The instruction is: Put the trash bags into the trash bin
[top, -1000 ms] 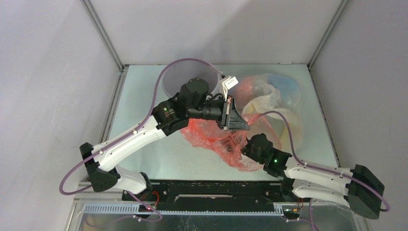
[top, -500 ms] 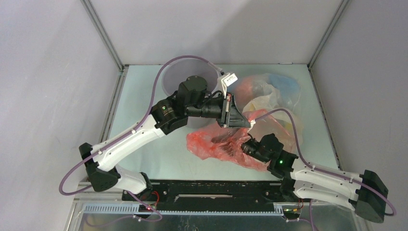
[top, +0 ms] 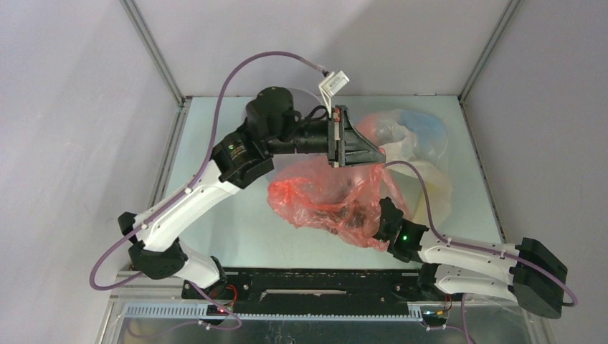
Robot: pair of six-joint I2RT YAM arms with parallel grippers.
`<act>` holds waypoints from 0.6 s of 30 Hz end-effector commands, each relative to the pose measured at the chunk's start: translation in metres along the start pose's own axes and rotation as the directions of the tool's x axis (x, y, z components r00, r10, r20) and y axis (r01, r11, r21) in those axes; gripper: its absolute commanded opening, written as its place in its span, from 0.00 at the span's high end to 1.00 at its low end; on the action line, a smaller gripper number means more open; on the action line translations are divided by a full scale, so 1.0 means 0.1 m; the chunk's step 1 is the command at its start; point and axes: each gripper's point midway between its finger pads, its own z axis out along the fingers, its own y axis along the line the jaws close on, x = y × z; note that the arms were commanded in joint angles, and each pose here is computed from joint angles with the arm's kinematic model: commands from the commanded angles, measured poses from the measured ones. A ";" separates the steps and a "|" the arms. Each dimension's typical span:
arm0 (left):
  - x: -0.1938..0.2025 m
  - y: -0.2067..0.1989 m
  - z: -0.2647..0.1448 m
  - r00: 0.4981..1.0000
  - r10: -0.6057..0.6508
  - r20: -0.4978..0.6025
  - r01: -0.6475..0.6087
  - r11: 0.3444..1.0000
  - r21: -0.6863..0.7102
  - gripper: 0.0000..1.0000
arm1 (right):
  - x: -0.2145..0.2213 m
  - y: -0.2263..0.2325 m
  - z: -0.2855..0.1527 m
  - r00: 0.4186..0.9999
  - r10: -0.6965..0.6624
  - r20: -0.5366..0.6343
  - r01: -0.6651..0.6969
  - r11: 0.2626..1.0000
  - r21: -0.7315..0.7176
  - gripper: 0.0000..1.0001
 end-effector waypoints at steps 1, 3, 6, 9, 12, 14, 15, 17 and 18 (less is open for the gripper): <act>-0.18 -0.41 -0.22 0.997 0.048 0.053 -0.052 0.995 0.084 1.00 | -0.22 -0.23 -0.02 0.998 0.026 0.059 -0.033 0.991 0.131 1.00; -0.16 -0.36 -0.29 0.997 0.060 0.056 -0.062 0.997 0.035 1.00 | -0.23 -0.37 -0.10 0.998 0.013 0.069 -0.027 0.977 0.211 1.00; -0.12 -0.22 -0.37 0.995 0.081 0.051 -0.078 0.996 -0.053 1.00 | -0.31 -0.44 -0.22 0.995 -0.015 0.100 -0.013 0.962 0.274 1.00; -0.03 -0.10 -0.33 0.998 0.063 0.026 -0.061 0.995 -0.074 0.99 | -0.45 -0.17 -0.25 0.989 -0.063 0.132 0.040 0.985 0.167 1.00; 0.06 -0.01 -0.21 0.999 0.039 -0.006 -0.039 0.997 -0.063 1.00 | -0.54 0.14 -0.25 0.989 -0.054 0.141 0.048 0.998 0.041 1.00; 0.11 0.03 -0.12 0.999 0.026 -0.022 -0.027 0.998 -0.050 1.00 | -0.59 0.26 -0.22 0.988 -0.052 0.144 0.051 0.999 0.005 1.00; 0.13 0.03 -0.07 0.999 0.023 -0.027 -0.025 0.999 -0.042 1.00 | -0.60 0.30 -0.20 0.988 -0.048 0.144 0.049 0.999 -0.005 1.00; 0.18 -0.01 0.04 0.999 0.014 -0.038 -0.014 1.000 -0.013 1.00 | -0.62 0.36 -0.15 0.988 -0.038 0.147 0.042 0.999 -0.027 1.00; 0.20 -0.05 0.09 0.999 0.011 -0.046 -0.011 1.000 0.007 1.00 | -0.64 0.38 -0.12 0.988 -0.031 0.153 0.037 0.999 -0.036 1.00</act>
